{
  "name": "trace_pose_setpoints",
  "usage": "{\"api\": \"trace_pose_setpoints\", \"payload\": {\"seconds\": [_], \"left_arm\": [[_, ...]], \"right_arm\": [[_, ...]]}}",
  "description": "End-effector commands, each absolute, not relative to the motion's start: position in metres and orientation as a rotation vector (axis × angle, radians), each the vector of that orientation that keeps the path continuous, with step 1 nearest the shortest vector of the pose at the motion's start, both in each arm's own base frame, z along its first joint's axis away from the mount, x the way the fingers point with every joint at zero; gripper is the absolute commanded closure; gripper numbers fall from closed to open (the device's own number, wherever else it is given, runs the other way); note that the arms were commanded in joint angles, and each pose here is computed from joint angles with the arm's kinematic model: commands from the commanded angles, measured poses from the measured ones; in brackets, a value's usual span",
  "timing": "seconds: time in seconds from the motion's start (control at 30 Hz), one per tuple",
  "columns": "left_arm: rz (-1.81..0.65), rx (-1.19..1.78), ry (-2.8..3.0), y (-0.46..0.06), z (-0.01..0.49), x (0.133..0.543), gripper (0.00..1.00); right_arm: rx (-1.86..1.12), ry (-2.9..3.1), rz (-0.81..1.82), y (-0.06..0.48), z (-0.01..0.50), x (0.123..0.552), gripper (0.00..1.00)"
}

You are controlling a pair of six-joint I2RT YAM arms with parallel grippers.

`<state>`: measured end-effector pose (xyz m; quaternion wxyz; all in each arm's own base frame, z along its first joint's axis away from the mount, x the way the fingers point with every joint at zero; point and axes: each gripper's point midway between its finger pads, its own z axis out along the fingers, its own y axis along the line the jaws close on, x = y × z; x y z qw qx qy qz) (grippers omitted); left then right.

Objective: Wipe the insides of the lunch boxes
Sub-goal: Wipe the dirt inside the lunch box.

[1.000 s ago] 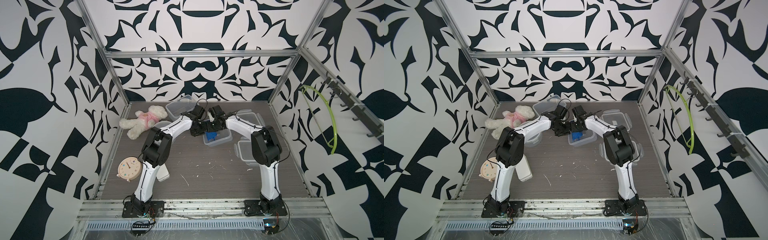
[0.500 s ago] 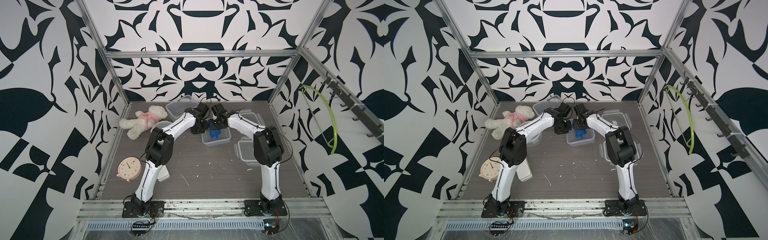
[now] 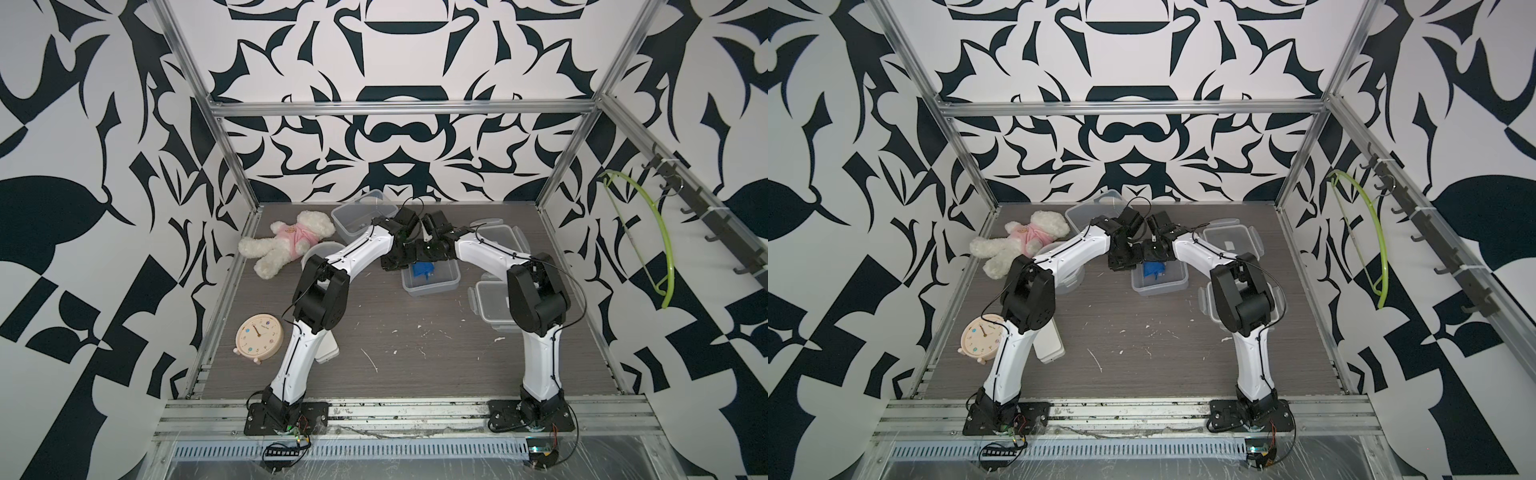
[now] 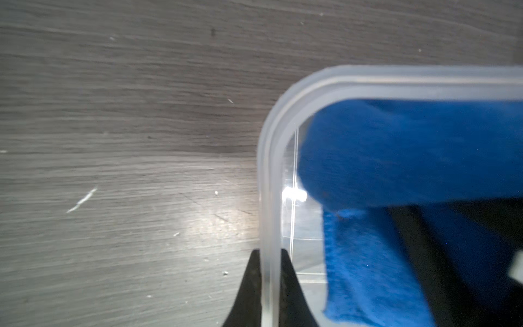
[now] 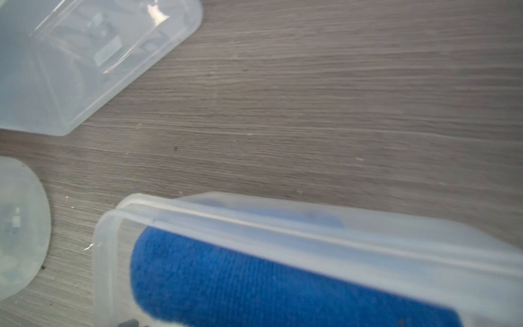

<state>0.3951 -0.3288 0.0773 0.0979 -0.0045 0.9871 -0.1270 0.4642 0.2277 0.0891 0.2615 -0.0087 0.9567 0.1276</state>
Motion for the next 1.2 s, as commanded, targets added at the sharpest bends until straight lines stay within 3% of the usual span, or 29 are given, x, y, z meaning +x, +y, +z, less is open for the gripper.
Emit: {"api": "trace_pose_setpoints", "payload": {"seconds": [0.0, 0.17, 0.33, 0.43, 0.6, 0.9, 1.17], "left_arm": [[-0.376, 0.058, 3.012, -0.333, 0.063, 0.370, 1.00], [-0.375, 0.060, 3.012, -0.333, 0.062, 0.370, 1.00], [-0.373, 0.058, 3.009, -0.335, 0.064, 0.372, 1.00], [-0.355, 0.057, 3.009, -0.332, 0.066, 0.373, 1.00], [-0.320, 0.062, 3.005, -0.327, 0.065, 0.373, 1.00], [-0.290, 0.062, 2.986, -0.325, 0.069, 0.386, 1.00], [-0.301, 0.045, 2.968, -0.326, 0.074, 0.397, 1.00]], "right_arm": [[0.230, 2.398, 0.234, 0.151, 0.154, 0.495, 1.00], [0.366, 2.396, 0.184, 0.106, 0.149, 0.484, 1.00], [0.232, 2.449, 0.212, 0.143, 0.147, 0.480, 1.00], [0.129, 2.502, 0.083, 0.146, 0.148, 0.477, 1.00], [0.002, 2.603, -0.308, 0.099, 0.146, 0.459, 1.00], [-0.239, 2.794, -0.499, 0.089, 0.112, 0.367, 1.00], [-0.420, 2.882, -0.212, 0.150, 0.086, 0.290, 1.00]]}}
